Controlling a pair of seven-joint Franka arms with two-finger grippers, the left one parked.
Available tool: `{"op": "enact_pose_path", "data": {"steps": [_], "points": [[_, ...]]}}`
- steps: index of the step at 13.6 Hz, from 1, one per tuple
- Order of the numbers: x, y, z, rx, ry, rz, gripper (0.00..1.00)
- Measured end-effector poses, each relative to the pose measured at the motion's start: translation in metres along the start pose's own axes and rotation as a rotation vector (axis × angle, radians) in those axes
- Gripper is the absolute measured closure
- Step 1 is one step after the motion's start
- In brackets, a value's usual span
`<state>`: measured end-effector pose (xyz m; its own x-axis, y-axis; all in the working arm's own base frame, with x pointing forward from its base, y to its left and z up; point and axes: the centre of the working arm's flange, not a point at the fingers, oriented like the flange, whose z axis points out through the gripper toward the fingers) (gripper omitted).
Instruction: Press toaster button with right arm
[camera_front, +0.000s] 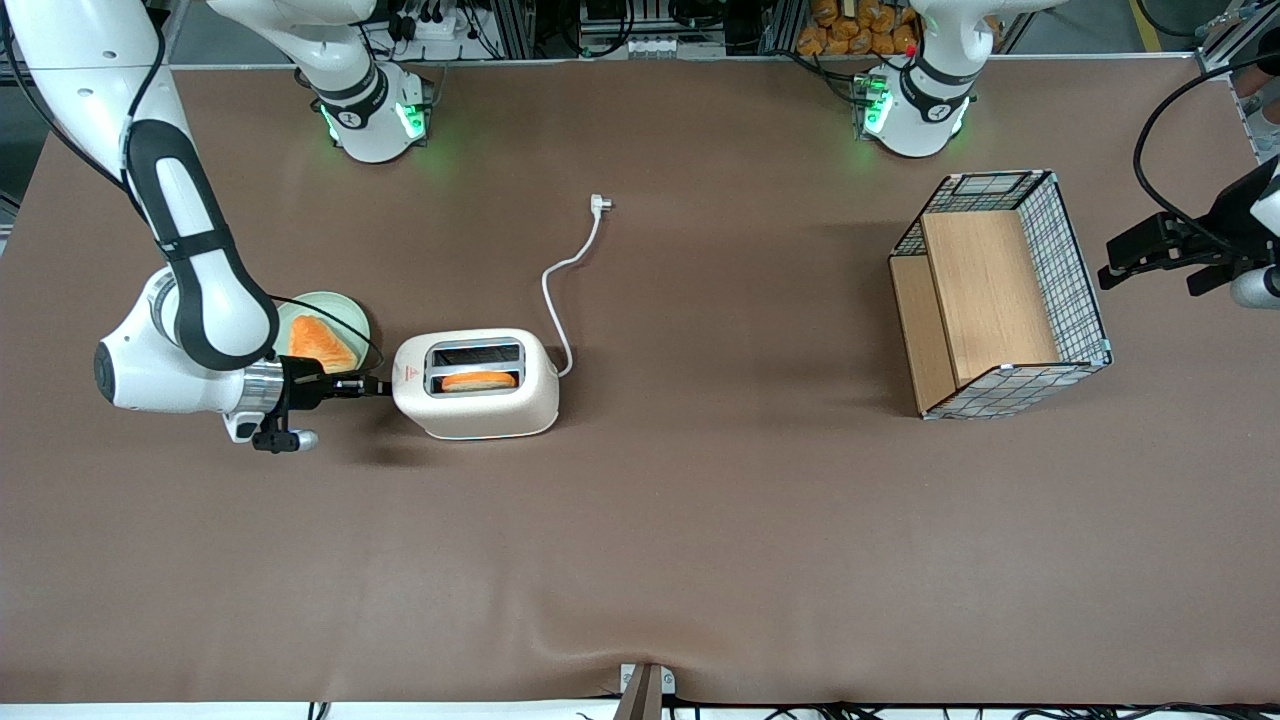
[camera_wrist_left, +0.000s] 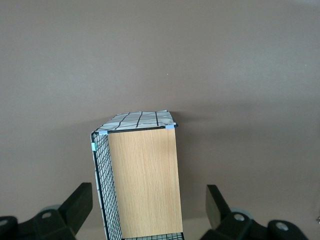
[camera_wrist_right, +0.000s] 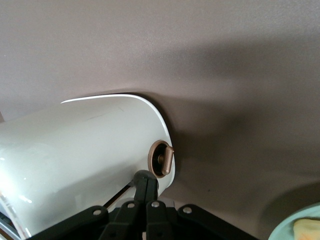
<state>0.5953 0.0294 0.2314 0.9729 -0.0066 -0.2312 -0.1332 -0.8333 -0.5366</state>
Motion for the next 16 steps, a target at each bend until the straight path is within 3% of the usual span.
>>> {"op": "enact_pose_path", "data": {"steps": [6,15,16], "points": [[0.002,0.0,-0.002,0.001,0.003,-0.004,0.99],[0.024,-0.014,-0.04,0.012,0.046,-0.05,0.99],[0.026,-0.016,-0.042,0.012,0.049,-0.054,0.92]]}}
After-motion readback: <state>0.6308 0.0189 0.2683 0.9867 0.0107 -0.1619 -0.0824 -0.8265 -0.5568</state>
